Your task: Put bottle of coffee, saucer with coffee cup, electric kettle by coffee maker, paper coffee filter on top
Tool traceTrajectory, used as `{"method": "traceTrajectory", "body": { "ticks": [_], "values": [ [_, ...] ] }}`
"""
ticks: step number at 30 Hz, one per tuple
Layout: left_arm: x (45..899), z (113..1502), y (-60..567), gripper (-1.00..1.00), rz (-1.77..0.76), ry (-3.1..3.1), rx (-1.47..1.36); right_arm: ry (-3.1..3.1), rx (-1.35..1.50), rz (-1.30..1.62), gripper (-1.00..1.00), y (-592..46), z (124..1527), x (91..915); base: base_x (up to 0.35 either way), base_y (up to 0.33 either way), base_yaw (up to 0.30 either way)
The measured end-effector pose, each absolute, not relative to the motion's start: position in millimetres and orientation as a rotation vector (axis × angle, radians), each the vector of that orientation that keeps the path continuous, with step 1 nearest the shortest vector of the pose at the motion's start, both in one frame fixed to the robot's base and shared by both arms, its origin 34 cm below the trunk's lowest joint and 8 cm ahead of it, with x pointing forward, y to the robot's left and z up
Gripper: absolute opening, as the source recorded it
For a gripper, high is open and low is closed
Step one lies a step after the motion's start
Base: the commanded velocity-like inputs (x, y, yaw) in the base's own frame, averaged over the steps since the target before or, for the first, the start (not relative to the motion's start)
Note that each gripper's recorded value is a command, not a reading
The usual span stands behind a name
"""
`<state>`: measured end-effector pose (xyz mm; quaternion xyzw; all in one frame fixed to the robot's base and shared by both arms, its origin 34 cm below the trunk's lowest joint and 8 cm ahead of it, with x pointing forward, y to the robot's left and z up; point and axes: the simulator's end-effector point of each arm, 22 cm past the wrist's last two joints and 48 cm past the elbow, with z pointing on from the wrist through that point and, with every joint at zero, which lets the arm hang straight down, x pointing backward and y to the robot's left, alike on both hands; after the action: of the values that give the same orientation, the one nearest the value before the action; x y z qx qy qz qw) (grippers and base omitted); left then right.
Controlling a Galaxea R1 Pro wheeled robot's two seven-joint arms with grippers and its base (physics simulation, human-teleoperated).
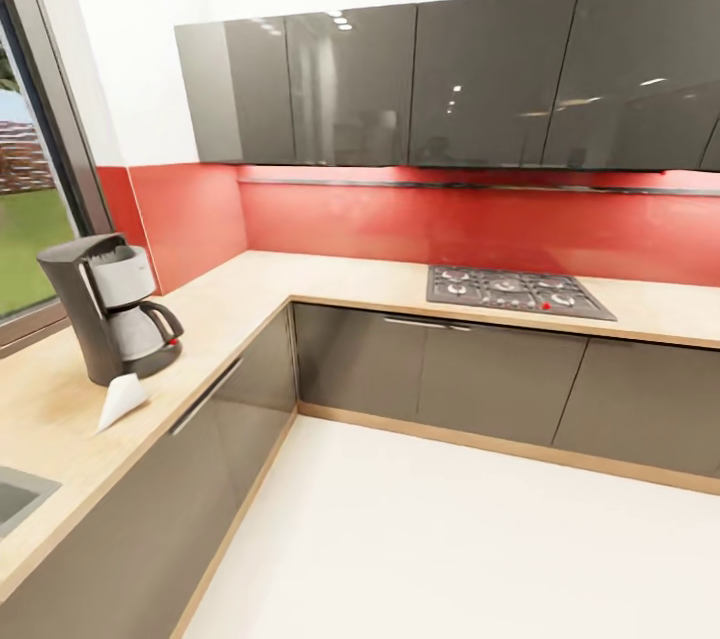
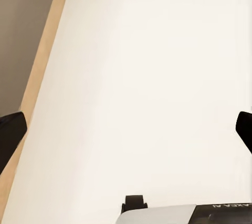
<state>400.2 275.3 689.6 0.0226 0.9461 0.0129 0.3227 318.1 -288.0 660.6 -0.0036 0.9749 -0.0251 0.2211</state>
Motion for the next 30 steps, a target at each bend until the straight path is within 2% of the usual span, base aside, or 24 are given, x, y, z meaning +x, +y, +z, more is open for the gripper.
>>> {"method": "traceTrajectory", "body": {
  "ticks": [16, 30],
  "values": [
    [400.2, 689.6, 275.3, 1.00, 0.034, 2.483, 0.059, 2.695, -0.010, -0.069, 1.00, -288.0, 660.5, 317.8, 0.297, -0.195, 0.000],
    [400.2, 689.7, 276.2, 1.00, 0.035, 2.483, 0.059, 2.695, -0.010, -0.069, 1.00, -288.0, 660.5, 317.7, 0.334, -0.028, 0.000]
  ]
}}
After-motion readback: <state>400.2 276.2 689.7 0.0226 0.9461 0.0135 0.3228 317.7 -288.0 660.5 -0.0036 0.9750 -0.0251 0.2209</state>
